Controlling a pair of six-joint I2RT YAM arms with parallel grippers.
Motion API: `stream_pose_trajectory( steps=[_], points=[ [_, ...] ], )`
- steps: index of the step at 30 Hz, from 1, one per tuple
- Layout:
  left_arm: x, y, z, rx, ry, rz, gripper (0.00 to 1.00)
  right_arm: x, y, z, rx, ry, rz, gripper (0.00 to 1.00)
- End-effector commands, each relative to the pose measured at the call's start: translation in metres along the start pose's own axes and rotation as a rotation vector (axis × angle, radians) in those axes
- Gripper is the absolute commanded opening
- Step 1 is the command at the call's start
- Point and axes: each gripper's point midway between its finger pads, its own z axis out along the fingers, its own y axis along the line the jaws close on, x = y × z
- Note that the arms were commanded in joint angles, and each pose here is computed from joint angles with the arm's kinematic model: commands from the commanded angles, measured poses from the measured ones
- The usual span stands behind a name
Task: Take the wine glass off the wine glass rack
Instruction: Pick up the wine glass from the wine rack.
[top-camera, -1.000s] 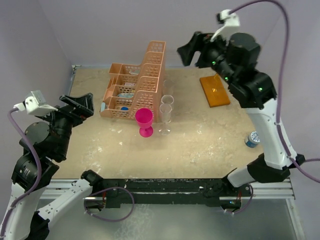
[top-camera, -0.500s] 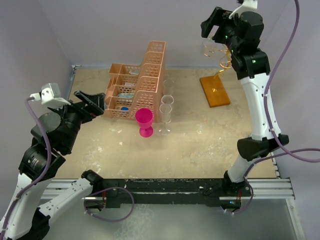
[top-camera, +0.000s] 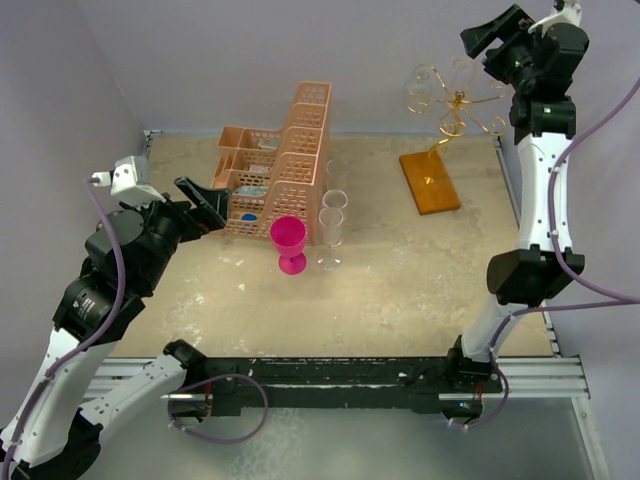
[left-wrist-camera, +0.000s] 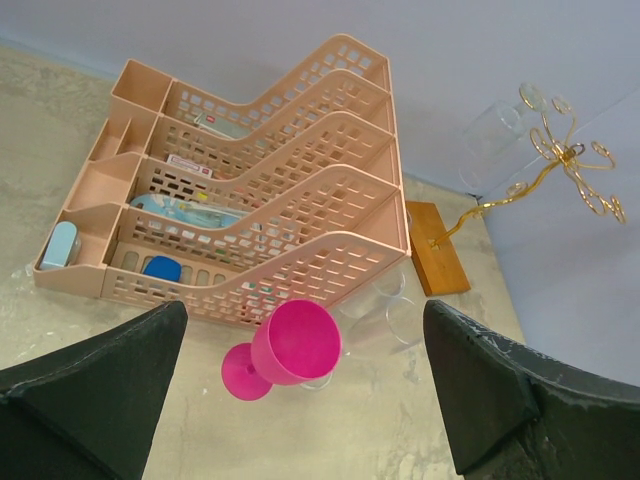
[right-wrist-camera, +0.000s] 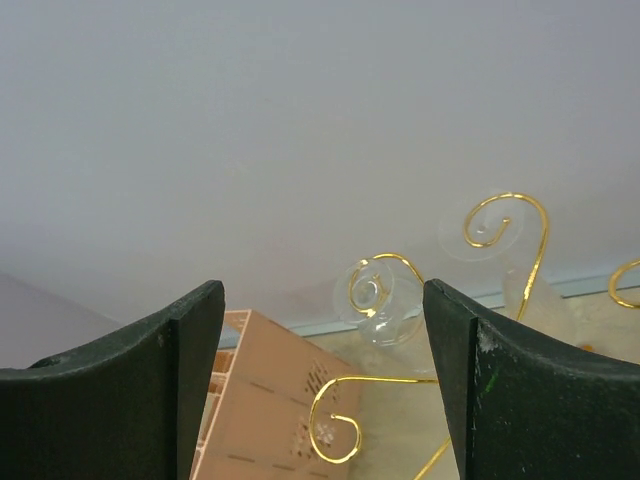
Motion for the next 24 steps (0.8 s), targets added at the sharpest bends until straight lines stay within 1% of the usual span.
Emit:
stream_pose_trajectory(
  steps=[1, 4, 7, 14, 19, 24],
  points=[
    [-0.007, -0.012, 0.001, 0.061, -0.025, 0.003, 0.99, -0.006, 0.015, 0.007, -0.126, 0.008, 0.12, 0.83],
    [-0.006, -0.012, 0.0, 0.065, -0.025, 0.0, 0.99, -0.013, 0.001, 0.008, -0.058, -0.036, 0.174, 0.88],
    [-0.007, -0.012, -0.001, 0.065, -0.028, -0.002, 0.99, -0.015, -0.005, 0.01, -0.028, -0.059, 0.229, 0.89],
    [-0.008, -0.013, -0.003, 0.072, -0.03, -0.013, 0.99, 0.0, -0.036, 0.025, 0.049, -0.007, 0.339, 0.78],
    [-0.008, -0.012, -0.004, 0.069, -0.032, -0.013, 0.99, 0.006, -0.048, 0.035, 0.059, 0.002, 0.379, 0.66],
    [-0.007, -0.012, -0.003, 0.07, -0.029, -0.011, 0.99, 0.014, -0.052, 0.047, 0.038, 0.029, 0.409, 0.63]
  ],
)
